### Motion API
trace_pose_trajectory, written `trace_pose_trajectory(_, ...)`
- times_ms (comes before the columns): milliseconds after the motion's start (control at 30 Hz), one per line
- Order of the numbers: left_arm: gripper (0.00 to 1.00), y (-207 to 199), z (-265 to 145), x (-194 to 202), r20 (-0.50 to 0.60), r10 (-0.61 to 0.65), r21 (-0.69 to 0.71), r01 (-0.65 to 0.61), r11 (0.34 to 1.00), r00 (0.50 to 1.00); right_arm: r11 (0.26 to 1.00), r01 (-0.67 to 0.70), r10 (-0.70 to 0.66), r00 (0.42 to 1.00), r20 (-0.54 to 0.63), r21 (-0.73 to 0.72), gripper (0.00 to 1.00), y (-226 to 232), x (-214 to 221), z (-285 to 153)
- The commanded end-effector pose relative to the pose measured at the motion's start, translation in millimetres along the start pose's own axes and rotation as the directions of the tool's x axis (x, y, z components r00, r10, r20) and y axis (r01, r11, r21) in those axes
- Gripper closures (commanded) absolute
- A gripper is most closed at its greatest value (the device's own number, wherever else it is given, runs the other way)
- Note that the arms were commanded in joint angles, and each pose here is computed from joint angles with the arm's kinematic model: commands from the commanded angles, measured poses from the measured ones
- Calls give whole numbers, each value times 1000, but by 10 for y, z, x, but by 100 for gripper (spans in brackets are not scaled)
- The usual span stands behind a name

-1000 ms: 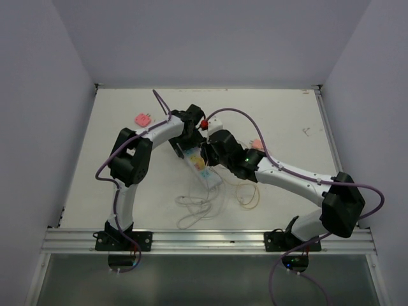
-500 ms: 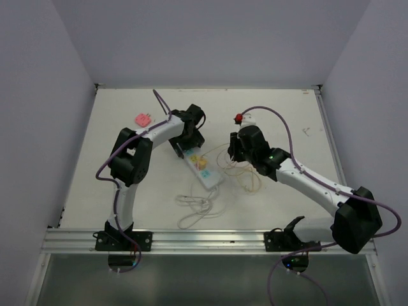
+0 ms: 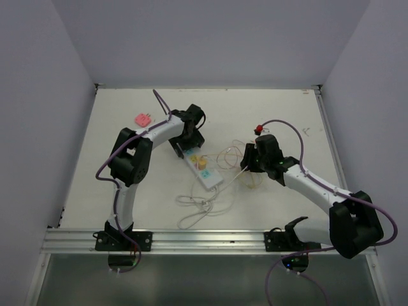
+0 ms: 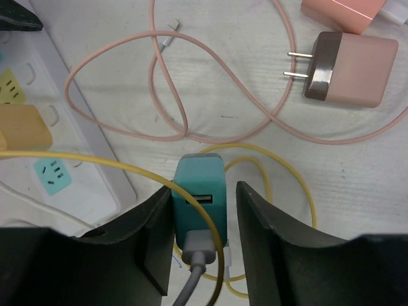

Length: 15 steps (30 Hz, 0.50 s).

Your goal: Pull the plug off the socket

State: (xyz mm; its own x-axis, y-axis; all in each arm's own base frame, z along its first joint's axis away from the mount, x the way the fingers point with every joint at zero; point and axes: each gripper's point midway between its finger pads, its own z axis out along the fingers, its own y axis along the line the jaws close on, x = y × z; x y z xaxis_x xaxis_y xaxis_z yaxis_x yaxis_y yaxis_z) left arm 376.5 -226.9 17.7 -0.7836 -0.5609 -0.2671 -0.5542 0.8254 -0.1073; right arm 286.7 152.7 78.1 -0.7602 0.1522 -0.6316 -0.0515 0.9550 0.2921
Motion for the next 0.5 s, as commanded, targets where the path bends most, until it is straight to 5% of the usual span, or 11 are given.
trace_pose_trajectory(0,100,606,551,195,-46,62,-233,-71,970,997,999,-24,25,999,31,-39,54,69,-78,1)
trace_pose_trajectory(133,100,593,547,197,-48,60,-227,-69,971,997,1000,-17,17,1000,17,-17,33,21,-39,-22)
trace_pose_trajectory(467,100,586,531,178,-44,64,-223,-72,972,997,999,29,-34,994,104,46,13,-98,-258,-415)
